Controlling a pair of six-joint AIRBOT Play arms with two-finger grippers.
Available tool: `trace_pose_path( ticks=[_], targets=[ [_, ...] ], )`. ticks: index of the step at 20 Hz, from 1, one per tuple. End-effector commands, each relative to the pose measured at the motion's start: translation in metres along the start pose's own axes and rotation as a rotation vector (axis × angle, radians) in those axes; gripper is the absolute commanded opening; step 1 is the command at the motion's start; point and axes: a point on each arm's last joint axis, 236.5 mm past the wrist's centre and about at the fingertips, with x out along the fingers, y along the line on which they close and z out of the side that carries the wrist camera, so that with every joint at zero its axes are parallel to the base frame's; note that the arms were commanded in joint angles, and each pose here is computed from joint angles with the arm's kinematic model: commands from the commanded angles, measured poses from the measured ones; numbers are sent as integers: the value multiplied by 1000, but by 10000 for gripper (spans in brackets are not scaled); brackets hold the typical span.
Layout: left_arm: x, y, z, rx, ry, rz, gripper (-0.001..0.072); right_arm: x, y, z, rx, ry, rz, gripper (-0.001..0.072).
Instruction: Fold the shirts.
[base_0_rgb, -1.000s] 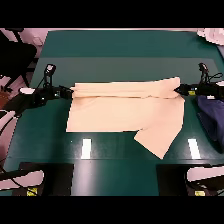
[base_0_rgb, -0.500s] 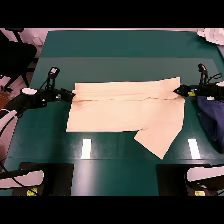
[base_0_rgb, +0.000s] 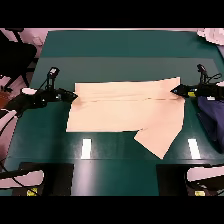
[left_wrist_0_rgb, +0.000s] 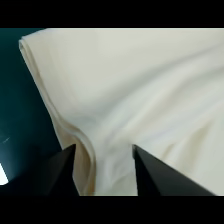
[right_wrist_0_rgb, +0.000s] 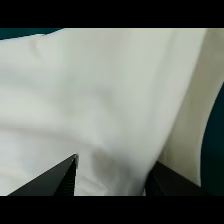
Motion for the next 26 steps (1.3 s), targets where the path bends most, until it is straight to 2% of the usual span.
trace_pose_path(
  ticks=[1,3,4,5,7,9,10,11,12,13,14,15,20,25,26],
  targets=[
    [-6,-4,11,-34,-17,-12,432,-5,7,0,-2,6,16,472],
    [-20,-2,30,-28,-56,-2,454,-20,15,10,-30,-30,6,504],
    [-31,1,42,-21,-82,11,616,-31,19,17,-43,-58,-3,530],
    [-45,8,50,-29,-101,37,663,-44,21,24,-57,-87,-14,530],
    [-75,17,49,-46,-92,67,663,-76,23,36,-74,-148,-51,530],
    [-100,13,34,-101,-30,31,660,-109,28,39,-63,-186,-71,529],
    [-111,6,23,-145,14,-7,545,-125,34,35,-36,-185,-60,529],
    [-121,-8,5,-170,91,-66,244,-138,41,24,-6,-158,-45,529],
    [-128,-25,-17,-173,183,-136,163,-147,48,10,42,-113,-28,529],
    [-132,-35,-35,-220,261,-169,167,-154,51,-6,95,-59,-27,529],
    [-133,-40,-52,-290,322,-175,365,-157,50,-17,148,-42,-45,530],
    [-132,-40,-67,-331,365,-167,431,-159,47,-29,202,-44,-64,530],
    [-126,-40,-114,-429,471,-138,431,-140,59,-127,432,112,-12,530],
    [-122,-23,-123,-442,474,-60,433,-126,63,-170,490,124,-13,530],
    [-123,-22,-125,-462,482,-47,521,-125,64,-174,491,122,-15,529]
  ],
)
